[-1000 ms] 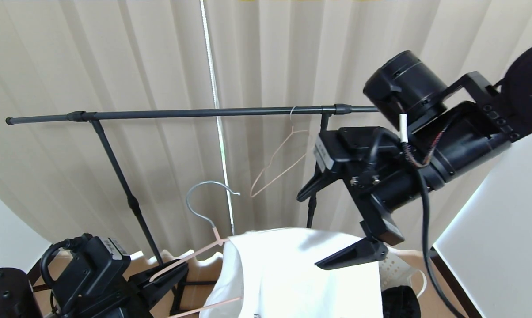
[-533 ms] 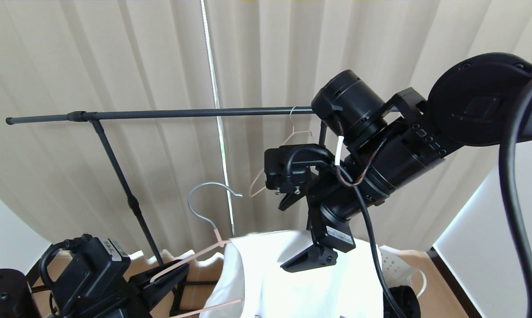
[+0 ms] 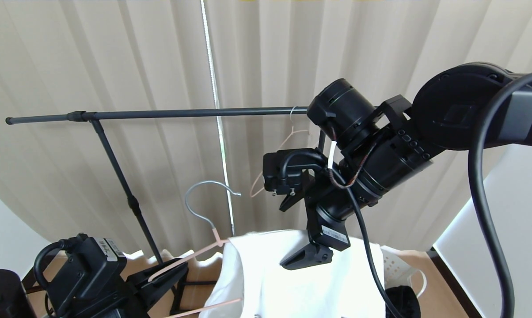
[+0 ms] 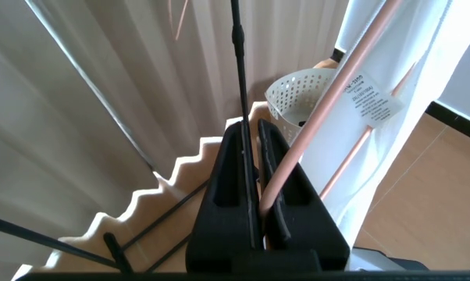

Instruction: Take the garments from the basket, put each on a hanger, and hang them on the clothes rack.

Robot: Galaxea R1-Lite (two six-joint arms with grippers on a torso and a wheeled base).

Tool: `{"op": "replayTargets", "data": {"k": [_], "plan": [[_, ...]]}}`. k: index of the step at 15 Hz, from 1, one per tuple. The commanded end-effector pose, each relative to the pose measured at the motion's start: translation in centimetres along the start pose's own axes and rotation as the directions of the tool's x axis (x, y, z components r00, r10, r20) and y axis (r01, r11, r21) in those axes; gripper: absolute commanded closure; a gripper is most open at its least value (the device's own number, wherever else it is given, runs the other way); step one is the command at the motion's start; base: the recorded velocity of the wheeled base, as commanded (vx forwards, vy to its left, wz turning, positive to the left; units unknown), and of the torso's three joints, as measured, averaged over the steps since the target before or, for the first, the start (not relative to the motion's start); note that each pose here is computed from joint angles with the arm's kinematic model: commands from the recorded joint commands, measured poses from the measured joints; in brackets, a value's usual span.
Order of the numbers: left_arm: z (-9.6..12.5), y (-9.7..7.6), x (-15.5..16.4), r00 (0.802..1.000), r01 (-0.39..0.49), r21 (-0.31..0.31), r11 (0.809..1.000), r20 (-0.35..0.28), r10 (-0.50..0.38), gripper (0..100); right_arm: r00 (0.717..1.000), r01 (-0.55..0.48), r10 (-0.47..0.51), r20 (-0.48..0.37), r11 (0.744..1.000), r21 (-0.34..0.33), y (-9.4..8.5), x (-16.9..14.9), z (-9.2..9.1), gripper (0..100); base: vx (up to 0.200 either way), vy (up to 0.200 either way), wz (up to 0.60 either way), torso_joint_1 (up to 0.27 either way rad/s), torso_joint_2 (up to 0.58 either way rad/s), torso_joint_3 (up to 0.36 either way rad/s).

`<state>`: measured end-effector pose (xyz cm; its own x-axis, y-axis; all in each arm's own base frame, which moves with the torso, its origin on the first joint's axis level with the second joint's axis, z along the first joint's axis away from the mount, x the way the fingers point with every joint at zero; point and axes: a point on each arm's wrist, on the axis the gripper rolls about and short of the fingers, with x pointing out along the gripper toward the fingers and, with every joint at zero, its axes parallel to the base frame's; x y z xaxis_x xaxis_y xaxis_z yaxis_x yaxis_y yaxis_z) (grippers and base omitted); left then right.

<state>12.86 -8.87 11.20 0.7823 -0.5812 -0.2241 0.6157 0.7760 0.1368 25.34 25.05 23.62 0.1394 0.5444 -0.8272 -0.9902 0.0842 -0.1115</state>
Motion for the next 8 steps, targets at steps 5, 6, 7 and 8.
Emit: {"op": "replayTargets", "data": {"k": [5,6,7,8], "plan": [[0.07,0.0,-0.07,1.0,-0.001,0.001,1.0,0.005,0.001,100,1.0,0.003,-0.003,-0.004,1.0,0.008,-0.28,0.05,-0.23,0,0.0,0.0,0.0,0.0,0.0,0.0],[0.14,0.01,-0.16,1.0,-0.001,0.001,1.0,0.011,0.001,100,1.0,0.003,-0.003,-0.004,1.0,0.008,-0.28,0.05,-0.23,0,0.0,0.0,0.0,0.0,0.0,0.0],[0.14,0.01,-0.16,1.0,-0.001,0.001,1.0,0.011,0.001,100,1.0,0.003,-0.003,-0.004,1.0,0.008,-0.28,0.05,-0.23,0,0.0,0.0,0.0,0.0,0.0,0.0],[0.16,0.01,-0.18,1.0,-0.002,0.001,1.0,0.013,0.002,100,1.0,0.003,-0.003,-0.004,1.0,0.008,-0.28,0.05,-0.23,100,0.0,0.0,0.0,0.0,0.0,0.0]]}}
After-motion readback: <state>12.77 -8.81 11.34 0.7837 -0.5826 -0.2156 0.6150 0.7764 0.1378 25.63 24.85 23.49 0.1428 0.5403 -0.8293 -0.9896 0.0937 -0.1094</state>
